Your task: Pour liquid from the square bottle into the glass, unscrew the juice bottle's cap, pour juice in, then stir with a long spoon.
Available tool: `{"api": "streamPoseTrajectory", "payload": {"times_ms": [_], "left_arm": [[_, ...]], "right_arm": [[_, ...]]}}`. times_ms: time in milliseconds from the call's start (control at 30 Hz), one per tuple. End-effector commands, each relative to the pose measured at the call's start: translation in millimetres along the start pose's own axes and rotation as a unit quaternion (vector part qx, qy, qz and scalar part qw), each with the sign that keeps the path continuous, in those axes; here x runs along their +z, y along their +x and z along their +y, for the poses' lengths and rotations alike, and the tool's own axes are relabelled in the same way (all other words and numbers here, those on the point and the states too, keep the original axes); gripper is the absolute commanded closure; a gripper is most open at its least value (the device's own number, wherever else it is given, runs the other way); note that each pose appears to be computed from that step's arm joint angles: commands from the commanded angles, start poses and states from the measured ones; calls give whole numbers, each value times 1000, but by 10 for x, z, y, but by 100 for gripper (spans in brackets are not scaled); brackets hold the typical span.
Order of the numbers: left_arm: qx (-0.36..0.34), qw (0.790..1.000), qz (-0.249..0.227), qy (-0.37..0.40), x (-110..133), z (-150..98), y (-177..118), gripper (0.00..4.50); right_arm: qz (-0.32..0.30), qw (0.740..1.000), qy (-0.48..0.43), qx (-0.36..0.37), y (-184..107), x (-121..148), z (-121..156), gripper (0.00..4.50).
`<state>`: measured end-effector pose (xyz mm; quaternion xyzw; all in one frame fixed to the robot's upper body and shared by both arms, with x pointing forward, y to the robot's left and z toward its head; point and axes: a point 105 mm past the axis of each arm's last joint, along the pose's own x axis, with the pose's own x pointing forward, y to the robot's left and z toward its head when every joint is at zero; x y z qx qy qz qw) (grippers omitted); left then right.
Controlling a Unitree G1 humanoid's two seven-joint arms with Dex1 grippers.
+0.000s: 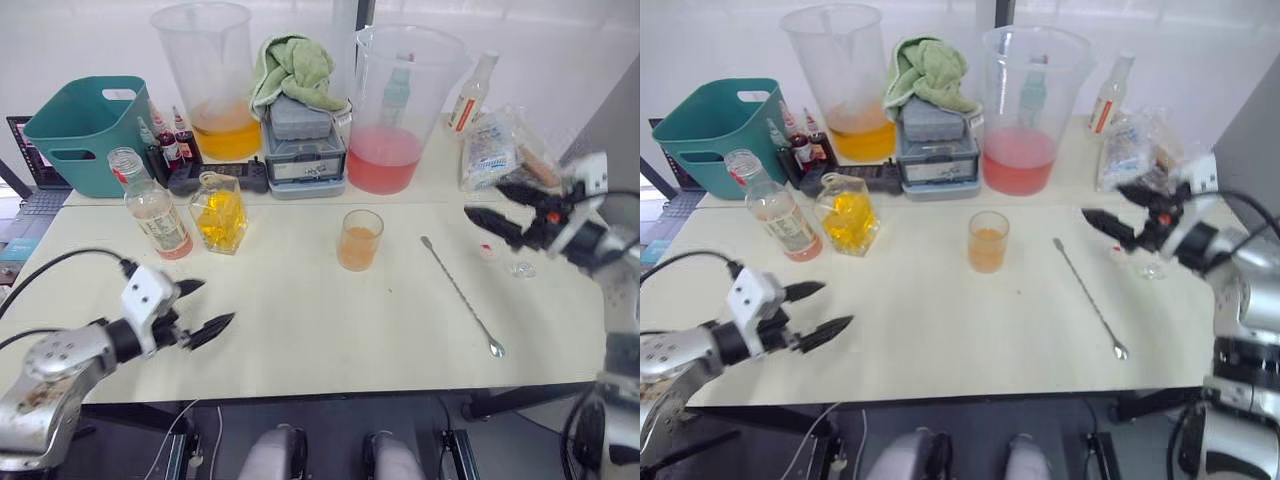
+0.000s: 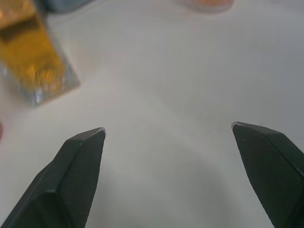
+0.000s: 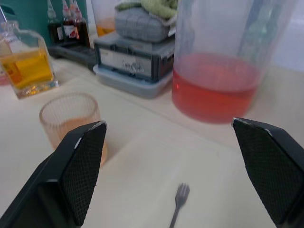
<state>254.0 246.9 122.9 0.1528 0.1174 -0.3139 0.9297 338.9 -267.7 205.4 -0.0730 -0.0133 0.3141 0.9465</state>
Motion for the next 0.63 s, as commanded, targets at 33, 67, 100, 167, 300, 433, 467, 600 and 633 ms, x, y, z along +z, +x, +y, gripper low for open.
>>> {"api": "streamPoseTrajectory", "payload": {"times_ms": [33,67,100,167,300,433,467,600,633], "left_arm": [[27,999,-8,36,0,154,-155,0],[33,999,-5,38,-34,181,-184,0],[39,999,-4,32,-62,201,-210,0],[54,998,-4,23,-132,236,-276,0],[111,994,10,16,-350,367,-448,0],[158,987,23,-7,-567,457,-648,0],[163,986,23,-11,-595,463,-673,0],[170,985,15,-20,-632,458,-710,0],[169,985,15,-18,-632,455,-708,0]], "right_arm": [[-5,998,-68,-6,-163,33,-22,2],[0,997,-74,-4,-211,-26,-18,2],[6,997,-78,-3,-255,-83,-16,2],[13,997,-82,-5,-355,-202,-27,2],[20,996,-81,-18,-505,-373,-64,2],[18,996,-80,-29,-583,-438,-103,2],[17,996,-80,-30,-593,-444,-111,2],[25,996,-80,-32,-616,-519,-135,2],[23,996,-79,-36,-616,-520,-148,2]]}}
